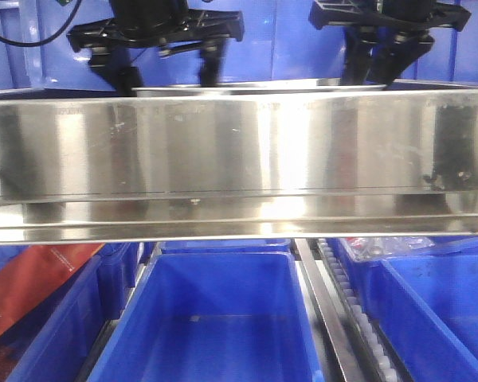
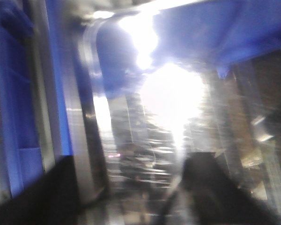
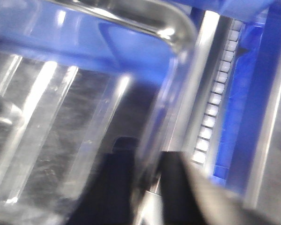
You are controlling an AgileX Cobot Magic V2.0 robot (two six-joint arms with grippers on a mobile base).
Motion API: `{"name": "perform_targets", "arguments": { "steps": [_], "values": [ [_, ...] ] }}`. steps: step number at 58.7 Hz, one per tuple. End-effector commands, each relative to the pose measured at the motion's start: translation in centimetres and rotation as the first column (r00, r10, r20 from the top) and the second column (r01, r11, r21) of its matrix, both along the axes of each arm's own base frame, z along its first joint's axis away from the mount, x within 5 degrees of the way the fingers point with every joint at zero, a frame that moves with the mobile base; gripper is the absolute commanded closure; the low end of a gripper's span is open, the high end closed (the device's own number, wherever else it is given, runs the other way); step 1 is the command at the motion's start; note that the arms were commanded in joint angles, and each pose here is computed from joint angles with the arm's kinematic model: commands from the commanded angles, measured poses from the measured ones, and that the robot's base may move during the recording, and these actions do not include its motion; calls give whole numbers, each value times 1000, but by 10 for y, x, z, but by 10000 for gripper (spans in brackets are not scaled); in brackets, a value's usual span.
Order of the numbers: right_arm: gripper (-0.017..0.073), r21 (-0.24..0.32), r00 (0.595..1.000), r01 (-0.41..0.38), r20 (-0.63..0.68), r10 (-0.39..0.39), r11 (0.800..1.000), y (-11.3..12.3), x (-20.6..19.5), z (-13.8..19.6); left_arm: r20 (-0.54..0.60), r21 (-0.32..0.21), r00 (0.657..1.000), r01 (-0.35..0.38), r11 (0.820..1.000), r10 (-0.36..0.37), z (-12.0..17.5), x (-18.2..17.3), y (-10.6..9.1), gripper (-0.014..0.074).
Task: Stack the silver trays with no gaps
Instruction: 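Lower both grippers onto the tray's side rims and close them, then lift the gripped steel tray up and back off the shelf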
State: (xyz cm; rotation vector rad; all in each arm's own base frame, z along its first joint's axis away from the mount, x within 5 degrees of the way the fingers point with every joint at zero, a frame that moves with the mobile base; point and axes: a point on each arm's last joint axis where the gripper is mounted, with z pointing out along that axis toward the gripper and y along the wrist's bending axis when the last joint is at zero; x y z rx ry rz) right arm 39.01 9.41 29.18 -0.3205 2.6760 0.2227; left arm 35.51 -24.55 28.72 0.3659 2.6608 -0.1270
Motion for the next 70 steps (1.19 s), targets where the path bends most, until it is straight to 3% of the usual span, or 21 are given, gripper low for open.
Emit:
{"name": "perform_targets", "arguments": {
  "steps": [1, 2, 8, 33, 70],
  "values": [
    [655, 11, 1000, -7, 13, 7, 1000, 1, 1, 3, -6, -10, 1000, 4, 1000, -5, -1, 0, -2, 617],
    [655, 11, 1000, -7, 13, 7, 1000, 1, 1, 3, -6, -10, 1000, 4, 1000, -5, -1, 0, -2, 649],
    [638, 12, 1000, -6, 19, 6, 1000, 1, 2, 3, -5, -8, 1000, 5, 1000, -5, -1, 0, -2, 567],
    [638, 16, 999, -8, 37, 8, 1000, 0, -5, 15, -4, -6, 1000, 0, 1000, 0, 11, -6, 3, 594],
    [638, 49, 980, -10, 197, 1, 999, -6, -33, 71, 157, -78, 988, 6, 997, 6, 79, -27, 22, 594]
  ]
}}
